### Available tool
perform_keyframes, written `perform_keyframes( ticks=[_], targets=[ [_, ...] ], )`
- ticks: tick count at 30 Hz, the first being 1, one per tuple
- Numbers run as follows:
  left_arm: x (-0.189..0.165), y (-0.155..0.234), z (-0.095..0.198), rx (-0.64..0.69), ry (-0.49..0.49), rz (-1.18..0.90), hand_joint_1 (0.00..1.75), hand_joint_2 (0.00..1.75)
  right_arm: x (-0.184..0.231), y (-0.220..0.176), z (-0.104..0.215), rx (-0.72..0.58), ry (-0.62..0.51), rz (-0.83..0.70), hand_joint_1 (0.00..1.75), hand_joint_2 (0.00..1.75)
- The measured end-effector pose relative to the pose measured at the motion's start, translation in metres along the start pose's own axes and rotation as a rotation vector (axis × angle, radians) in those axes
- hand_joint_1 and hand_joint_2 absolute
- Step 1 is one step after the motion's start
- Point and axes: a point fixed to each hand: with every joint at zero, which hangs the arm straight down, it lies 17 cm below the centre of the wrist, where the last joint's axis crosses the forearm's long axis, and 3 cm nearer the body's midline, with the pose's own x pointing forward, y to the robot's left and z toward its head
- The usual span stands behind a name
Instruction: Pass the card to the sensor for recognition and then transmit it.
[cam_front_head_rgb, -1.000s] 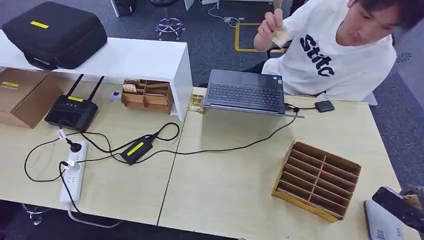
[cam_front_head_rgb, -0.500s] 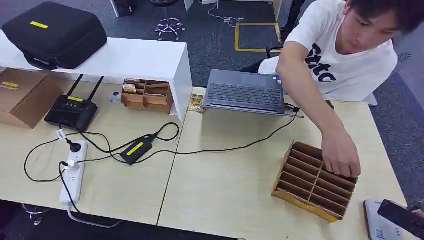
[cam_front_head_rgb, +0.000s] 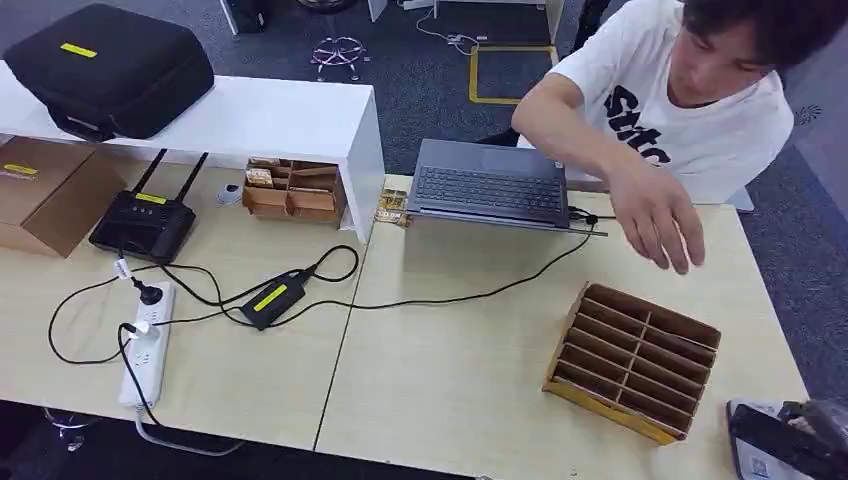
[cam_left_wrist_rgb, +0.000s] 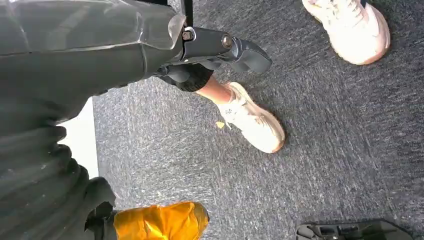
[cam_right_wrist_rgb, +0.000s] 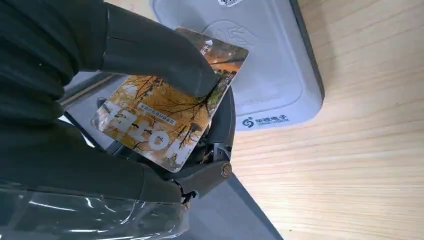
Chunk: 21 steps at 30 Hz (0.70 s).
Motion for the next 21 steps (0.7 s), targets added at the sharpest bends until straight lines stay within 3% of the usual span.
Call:
perform_keyframes(
  ticks=[5,12,18,21],
  targets=[
    [0.0,0.001,0.0,0.001,-0.002,-0.008,0.0,1.75,0.003,0.004,-0.003,0.008,-0.01,0.002,1.75,1.75],
    [-0.001,0.0,0.0,0.001,0.002,0.003,0.0,1.75,0.007,-0.021,0.005,-0.102,-0.012,0.035,1.75,1.75],
    [-0.003,-0.004,0.001,-0.005,0.016,0.033,0.0,1.75,0.042,-0.096,0.03,-0.346,-0.08,0.157,1.75,1.75],
    [-0.001,-0.011,0.002,-0.018,0.016,0.033,0.0,1.75,0.082,-0.142,0.048,-0.571,-0.185,0.213,1.75,1.75]
  ],
)
